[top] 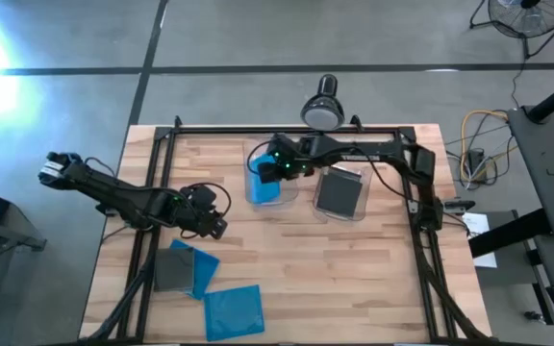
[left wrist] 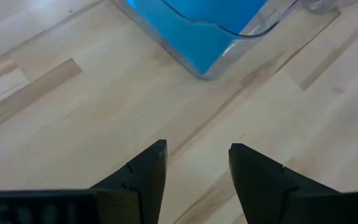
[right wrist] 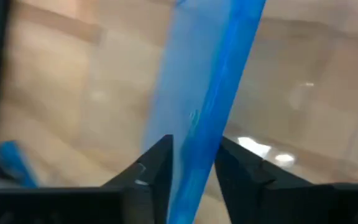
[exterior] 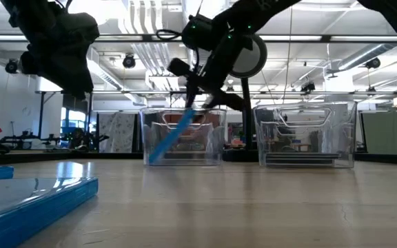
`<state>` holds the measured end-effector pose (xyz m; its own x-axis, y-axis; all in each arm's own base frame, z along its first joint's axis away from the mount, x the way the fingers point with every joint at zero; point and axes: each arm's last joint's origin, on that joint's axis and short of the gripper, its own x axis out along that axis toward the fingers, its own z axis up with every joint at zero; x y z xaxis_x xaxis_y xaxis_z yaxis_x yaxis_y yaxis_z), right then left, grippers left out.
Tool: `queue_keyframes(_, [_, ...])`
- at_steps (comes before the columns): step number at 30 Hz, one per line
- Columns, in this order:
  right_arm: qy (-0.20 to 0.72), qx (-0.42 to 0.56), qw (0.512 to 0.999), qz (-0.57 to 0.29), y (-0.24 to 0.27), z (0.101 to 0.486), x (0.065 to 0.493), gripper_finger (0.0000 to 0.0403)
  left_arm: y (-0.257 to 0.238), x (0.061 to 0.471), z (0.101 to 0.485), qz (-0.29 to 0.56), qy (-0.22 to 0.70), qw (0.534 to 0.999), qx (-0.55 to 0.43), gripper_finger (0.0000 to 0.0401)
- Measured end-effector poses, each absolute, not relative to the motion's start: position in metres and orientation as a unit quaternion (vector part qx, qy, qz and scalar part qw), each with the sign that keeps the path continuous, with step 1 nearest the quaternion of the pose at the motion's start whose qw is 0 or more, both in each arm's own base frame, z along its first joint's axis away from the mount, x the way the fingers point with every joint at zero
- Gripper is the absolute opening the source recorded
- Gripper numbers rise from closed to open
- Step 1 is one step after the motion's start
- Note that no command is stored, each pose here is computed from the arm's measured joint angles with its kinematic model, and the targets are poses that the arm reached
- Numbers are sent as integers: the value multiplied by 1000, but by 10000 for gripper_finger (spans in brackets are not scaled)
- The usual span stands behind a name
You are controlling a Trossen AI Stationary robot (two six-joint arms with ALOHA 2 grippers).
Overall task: Pick & place jewel cases by type
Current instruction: Put the blue CD case into the left transparent bin
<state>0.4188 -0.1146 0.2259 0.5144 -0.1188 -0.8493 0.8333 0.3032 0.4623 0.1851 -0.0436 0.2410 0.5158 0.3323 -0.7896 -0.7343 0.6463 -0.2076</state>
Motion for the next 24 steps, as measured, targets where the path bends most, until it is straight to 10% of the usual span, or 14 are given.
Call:
queue_keyframes(8, [407,320,785,-340,-76,291,405,204,-44,185,241,303,388,831,-259,155])
queue_keyframes(12, [445,268,833,-189,-21,324,394,226,-57,187,241,179,446,849,-218,155])
queue_keyframes(17, [541,281,792,-37,33,292,389,228,-90,193,241,-44,445,868,-215,155])
queue_keyframes(24, [530,264,806,20,79,261,388,220,-145,201,210,-149,427,873,-184,155])
